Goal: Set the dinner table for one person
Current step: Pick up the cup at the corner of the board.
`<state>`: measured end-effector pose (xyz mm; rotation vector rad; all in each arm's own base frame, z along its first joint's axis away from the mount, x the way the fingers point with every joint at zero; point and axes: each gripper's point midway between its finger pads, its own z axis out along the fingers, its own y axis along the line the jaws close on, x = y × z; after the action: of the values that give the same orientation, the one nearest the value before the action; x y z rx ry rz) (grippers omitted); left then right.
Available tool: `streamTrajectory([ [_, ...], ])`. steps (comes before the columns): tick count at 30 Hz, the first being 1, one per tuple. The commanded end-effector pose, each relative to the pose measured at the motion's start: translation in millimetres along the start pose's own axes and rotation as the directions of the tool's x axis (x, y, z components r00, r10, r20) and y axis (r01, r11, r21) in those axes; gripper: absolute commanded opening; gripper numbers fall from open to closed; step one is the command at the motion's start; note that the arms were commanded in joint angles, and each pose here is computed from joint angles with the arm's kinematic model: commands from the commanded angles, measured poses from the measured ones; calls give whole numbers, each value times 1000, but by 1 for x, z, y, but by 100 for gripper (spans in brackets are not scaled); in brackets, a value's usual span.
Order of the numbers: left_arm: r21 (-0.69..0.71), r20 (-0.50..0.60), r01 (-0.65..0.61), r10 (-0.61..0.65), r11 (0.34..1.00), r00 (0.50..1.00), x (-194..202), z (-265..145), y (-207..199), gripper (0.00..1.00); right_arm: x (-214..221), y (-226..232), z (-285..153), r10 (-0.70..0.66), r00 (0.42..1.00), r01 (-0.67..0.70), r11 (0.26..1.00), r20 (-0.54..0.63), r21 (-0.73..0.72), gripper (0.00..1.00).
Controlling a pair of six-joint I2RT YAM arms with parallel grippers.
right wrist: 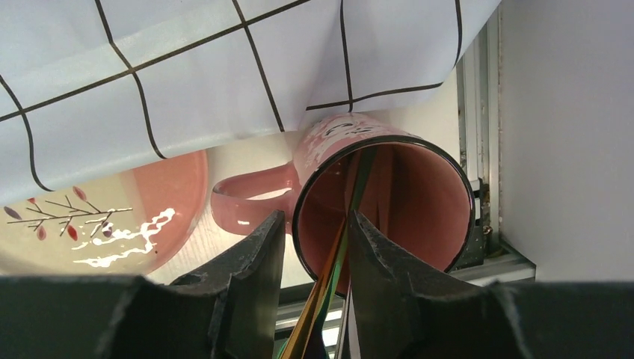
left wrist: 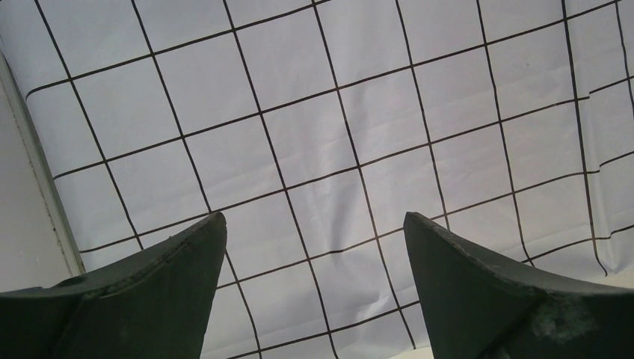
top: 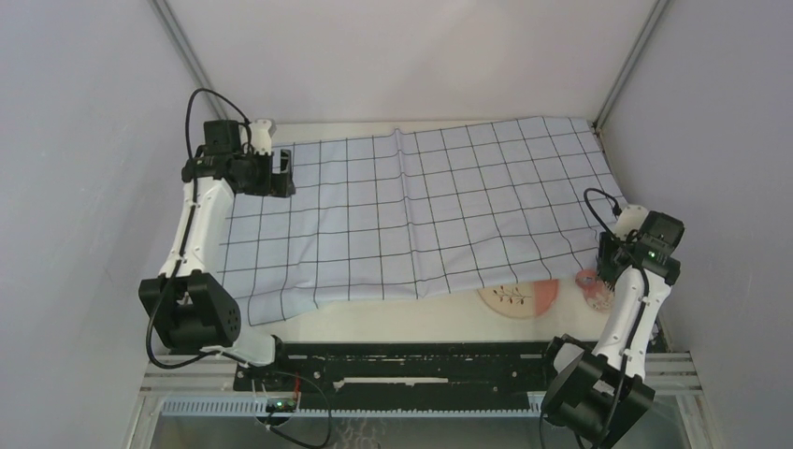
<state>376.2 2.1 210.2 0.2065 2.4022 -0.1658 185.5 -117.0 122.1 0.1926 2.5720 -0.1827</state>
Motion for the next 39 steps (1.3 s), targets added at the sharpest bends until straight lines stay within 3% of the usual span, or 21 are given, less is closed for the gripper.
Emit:
streamTrajectory([
  [1,18,43,-45,44,999,998,-14,-6,-6,93,2,0,10,-22,1000,22,1000,-19,-9,45],
  [32,35,10,-93,93,995,996,-8,3,-20,93,1,-7,53,-20,996,20,1000,-87,3,42],
  [39,39,3,-98,98,994,995,-5,6,-23,93,8,-4,71,-25,991,23,1000,-128,-18,5],
])
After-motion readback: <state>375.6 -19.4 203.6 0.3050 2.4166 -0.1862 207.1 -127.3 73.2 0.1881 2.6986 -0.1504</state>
